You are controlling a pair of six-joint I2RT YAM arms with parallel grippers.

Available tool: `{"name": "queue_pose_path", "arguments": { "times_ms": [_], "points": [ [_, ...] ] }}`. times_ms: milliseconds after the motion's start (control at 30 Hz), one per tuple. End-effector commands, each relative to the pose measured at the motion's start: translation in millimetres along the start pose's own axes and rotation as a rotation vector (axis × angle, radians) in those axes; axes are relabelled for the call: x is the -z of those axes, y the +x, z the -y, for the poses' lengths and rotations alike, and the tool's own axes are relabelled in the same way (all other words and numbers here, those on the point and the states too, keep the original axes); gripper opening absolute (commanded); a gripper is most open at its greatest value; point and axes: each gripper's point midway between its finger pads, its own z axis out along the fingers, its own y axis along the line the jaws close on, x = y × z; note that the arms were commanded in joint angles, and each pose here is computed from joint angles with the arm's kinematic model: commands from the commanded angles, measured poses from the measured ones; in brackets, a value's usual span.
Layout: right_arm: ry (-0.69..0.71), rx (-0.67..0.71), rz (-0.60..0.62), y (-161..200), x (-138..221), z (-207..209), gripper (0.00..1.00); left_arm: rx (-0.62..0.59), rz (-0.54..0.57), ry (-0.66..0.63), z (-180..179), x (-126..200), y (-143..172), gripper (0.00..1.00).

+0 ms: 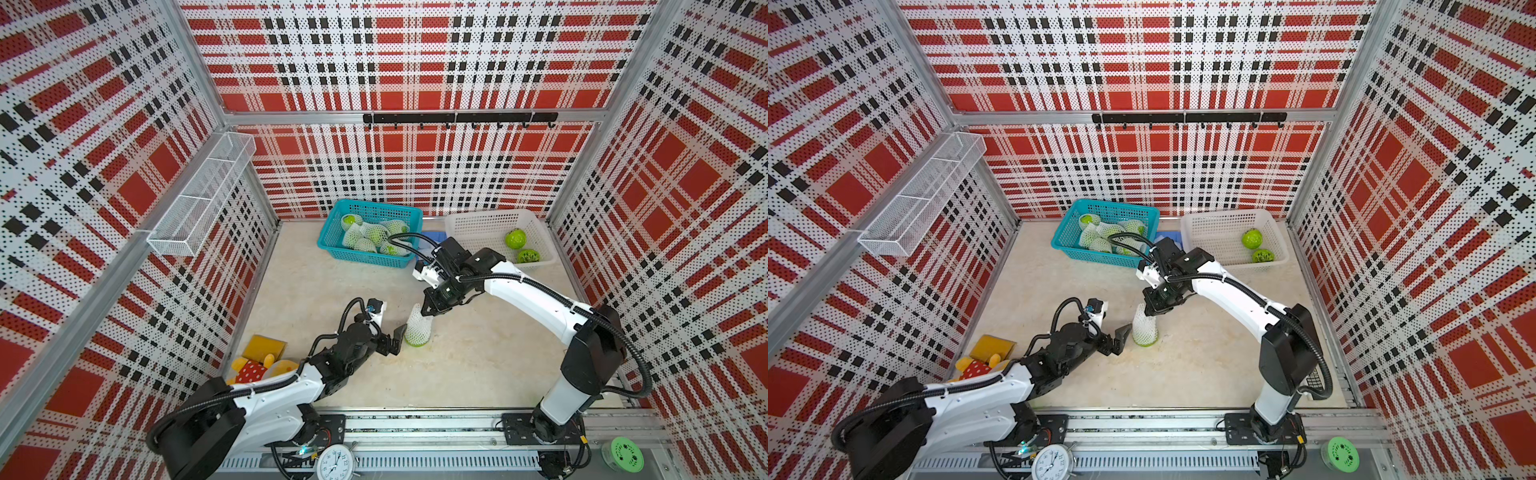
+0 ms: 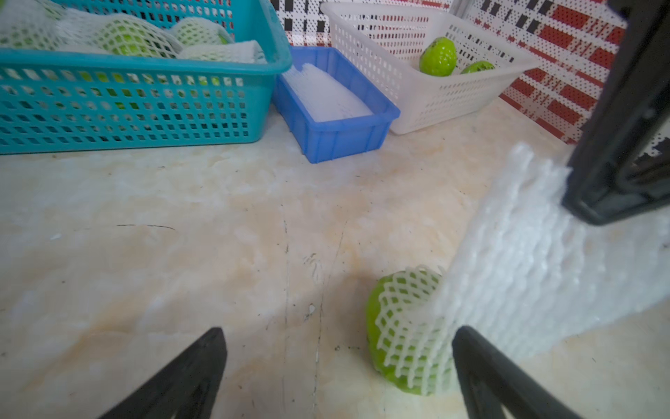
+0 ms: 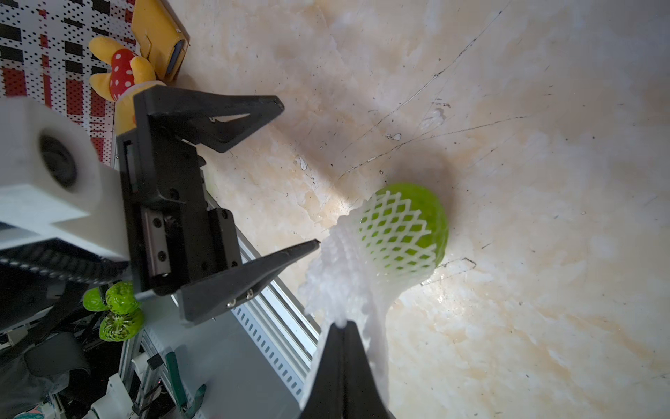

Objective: Sleeve custard apples in foam nets
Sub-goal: Put on the foam net on the custard apple.

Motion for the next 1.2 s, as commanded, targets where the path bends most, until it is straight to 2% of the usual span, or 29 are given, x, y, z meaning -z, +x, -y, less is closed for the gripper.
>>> {"name": "queue_pose_path", "arguments": {
  "times_ms": [0,100,700,1167],
  "points": [
    [0.015,0.03,0.018,-6,-3,3,0.0,0.015,0.022,0.098,19,-6,-5,0.96],
    [0.014,0.03,0.022,-7,-3,4,0.0,0.008,-0.008,0.148,30,-11,1,0.93],
    [0.005,0.019,0.036,-11,-6,12,0.04,-0.083,-0.078,0.249,50,-29,7,0.93],
    [-0.012,-0.004,0.071,-16,-4,19,0.1,-0.082,-0.147,0.231,43,-45,19,0.92]
  ]
}}
